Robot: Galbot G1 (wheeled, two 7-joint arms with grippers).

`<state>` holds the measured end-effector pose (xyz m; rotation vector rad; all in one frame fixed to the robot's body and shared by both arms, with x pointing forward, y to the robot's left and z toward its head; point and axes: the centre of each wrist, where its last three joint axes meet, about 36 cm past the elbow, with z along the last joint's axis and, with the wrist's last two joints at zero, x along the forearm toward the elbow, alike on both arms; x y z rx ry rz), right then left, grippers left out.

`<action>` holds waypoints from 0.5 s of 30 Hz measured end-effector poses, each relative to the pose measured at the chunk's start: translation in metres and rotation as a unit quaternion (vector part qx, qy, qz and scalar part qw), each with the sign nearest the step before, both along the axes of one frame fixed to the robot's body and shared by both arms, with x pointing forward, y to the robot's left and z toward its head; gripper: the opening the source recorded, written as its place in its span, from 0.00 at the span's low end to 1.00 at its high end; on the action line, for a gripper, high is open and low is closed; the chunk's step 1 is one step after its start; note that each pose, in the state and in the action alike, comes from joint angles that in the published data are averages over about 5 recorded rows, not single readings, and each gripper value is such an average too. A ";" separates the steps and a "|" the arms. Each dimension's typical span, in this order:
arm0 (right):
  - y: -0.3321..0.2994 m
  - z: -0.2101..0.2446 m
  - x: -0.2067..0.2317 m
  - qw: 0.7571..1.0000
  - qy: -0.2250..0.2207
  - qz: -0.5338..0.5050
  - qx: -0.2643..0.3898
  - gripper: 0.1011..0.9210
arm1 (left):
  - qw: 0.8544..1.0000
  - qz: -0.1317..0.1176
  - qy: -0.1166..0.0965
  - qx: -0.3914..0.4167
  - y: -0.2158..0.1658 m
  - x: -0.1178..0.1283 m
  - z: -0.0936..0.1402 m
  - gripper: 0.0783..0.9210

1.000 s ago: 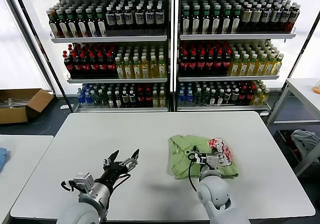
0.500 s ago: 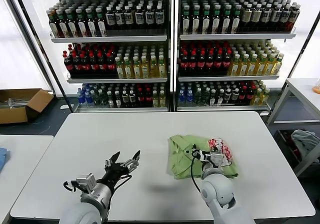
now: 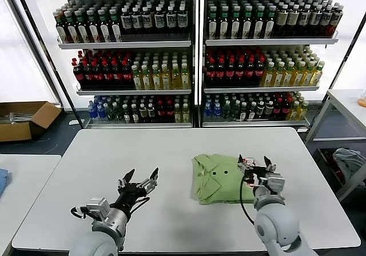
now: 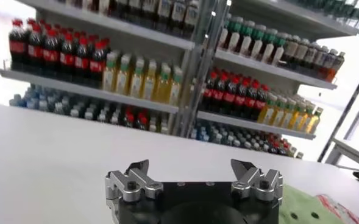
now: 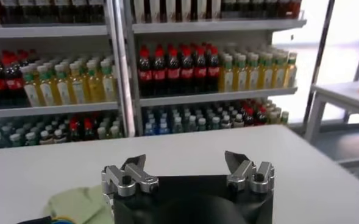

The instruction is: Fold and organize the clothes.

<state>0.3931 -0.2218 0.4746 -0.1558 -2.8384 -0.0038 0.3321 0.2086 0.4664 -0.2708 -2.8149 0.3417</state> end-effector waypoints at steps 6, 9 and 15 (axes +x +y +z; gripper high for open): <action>-0.022 0.003 -0.018 1.000 -0.014 -0.006 -0.018 0.88 | 0.999 0.027 -0.034 0.012 0.004 0.001 0.000 0.88; -0.026 0.004 -0.026 1.000 -0.018 -0.004 -0.022 0.88 | 0.998 0.037 -0.047 0.022 0.007 0.001 -0.001 0.88; -0.027 0.009 -0.034 0.999 -0.025 -0.001 -0.031 0.88 | 0.996 0.050 -0.067 0.041 0.012 -0.004 0.000 0.88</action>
